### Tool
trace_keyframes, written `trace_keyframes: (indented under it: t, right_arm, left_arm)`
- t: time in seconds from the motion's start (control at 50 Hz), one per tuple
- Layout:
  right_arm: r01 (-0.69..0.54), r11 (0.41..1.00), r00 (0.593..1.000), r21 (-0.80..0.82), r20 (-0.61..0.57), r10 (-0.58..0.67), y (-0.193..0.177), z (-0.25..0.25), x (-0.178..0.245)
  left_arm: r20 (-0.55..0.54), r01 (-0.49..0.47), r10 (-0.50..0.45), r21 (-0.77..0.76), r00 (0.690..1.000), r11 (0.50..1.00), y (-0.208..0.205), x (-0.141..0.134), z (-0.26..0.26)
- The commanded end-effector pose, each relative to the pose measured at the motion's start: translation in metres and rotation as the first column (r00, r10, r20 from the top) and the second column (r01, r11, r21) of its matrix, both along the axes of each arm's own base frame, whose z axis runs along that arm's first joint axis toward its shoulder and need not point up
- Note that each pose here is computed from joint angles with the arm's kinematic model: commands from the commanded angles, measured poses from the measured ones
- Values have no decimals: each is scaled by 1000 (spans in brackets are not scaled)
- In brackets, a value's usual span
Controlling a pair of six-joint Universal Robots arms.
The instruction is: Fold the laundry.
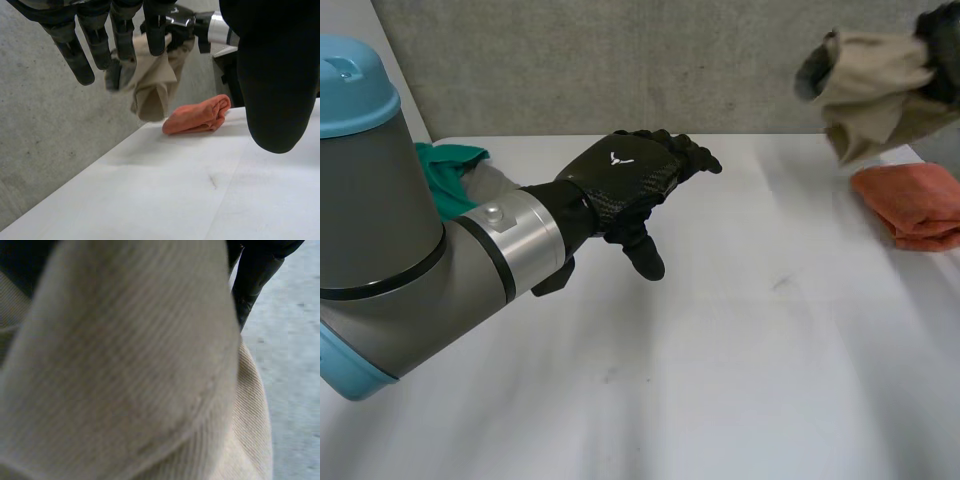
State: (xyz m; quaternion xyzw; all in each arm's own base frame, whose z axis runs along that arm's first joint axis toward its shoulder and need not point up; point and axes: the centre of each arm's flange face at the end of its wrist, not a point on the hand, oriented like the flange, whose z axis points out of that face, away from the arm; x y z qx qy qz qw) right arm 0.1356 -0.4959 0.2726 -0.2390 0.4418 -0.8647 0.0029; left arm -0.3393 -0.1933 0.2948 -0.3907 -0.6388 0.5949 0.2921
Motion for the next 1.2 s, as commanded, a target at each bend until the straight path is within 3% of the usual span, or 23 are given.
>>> trace_keyframes:
  t: [0.02, 0.22, 0.38, 0.46, 0.74, 0.82, 0.96, 1.06, 1.14, 1.16, 1.2]
  right_arm:
    - [35, 999, 999, -28, 7, -35, -36, -10, -47]
    - [85, 996, 996, -9, -37, -85, -64, -88, -109]
    - [62, 989, 997, 135, -61, -55, -56, -157, -120]
    - [63, 983, 996, 175, -75, -51, -48, -168, -130]
    - [99, 971, 992, 216, -102, -79, -28, -142, -149]
    - [143, 951, 985, 273, -130, -111, -19, -133, -151]
    - [297, 858, 950, 418, -224, -220, 7, -106, -173]
    - [454, 778, 876, 433, -378, -301, 26, -87, -191]
    - [624, 697, 739, 352, -554, -383, 39, -66, -210]
    - [700, 656, 657, 284, -617, -433, 41, -53, -220]
    - [767, 608, 568, 205, -657, -495, 43, -37, -227]
  left_arm:
    - [0, 2, -2, 0, 1000, 1000, 1, 0, 0]
    - [5, 6, -6, 6, 1000, 1000, 1, -1, -3]
    - [16, 4, -4, 20, 1000, 1000, -1, -3, -10]
    - [17, 4, -4, 21, 1000, 1000, -1, -3, -10]
    - [17, 4, -4, 24, 1000, 1000, 0, -2, -10]
    - [15, 4, -4, 21, 1000, 1000, 0, -2, -9]
    - [8, 4, -4, 14, 1000, 1000, 1, -1, -5]
    - [-1, 7, -7, 0, 1000, 1000, 4, -1, 1]
    - [-5, 7, -7, -5, 1000, 1000, 5, 0, 3]
    - [-6, 7, -7, -6, 1000, 1000, 5, 0, 3]
    - [-6, 5, -5, -6, 1000, 1000, 4, 0, 3]
